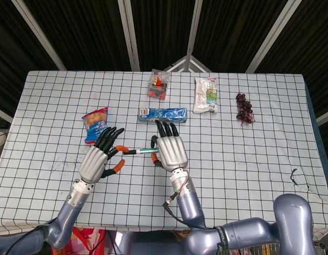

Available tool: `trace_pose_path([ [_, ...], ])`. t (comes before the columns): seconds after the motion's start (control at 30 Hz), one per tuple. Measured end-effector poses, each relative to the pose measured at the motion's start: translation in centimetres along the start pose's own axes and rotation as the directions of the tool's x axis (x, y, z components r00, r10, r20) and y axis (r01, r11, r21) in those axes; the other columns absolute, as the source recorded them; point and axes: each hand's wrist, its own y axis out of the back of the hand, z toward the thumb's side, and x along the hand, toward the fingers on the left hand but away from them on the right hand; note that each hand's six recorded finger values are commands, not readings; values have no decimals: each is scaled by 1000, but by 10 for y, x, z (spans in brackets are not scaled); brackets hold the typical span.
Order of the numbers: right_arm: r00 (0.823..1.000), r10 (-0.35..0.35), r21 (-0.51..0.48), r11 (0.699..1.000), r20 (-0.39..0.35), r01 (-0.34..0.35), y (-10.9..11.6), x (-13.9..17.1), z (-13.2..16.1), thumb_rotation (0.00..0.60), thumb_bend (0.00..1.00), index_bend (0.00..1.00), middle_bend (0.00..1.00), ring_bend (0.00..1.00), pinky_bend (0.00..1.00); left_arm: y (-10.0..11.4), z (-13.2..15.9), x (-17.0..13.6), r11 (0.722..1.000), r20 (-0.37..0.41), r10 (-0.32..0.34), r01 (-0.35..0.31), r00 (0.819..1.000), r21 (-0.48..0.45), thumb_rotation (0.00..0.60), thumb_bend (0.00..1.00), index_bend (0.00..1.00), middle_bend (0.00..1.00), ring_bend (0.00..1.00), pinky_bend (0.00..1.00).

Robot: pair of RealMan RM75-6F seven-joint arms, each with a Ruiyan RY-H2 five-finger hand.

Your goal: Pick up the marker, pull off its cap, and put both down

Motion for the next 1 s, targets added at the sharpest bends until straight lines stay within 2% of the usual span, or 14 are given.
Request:
trace_pose_path([
  [0.63, 1000, 16, -22, 1000, -12, -16, -1, 2, -2, 600, 421, 751, 54, 14, 0, -3, 2, 5, 999, 5, 47, -47, 999, 1, 600, 483, 447, 57, 0, 14],
  [1.0, 1000, 23, -27, 999, -15, -24, -4, 3, -3, 600, 421, 752, 54, 15, 0, -8, 2, 7, 999, 6, 47, -47, 999, -4, 600, 483, 483, 77, 0, 14],
])
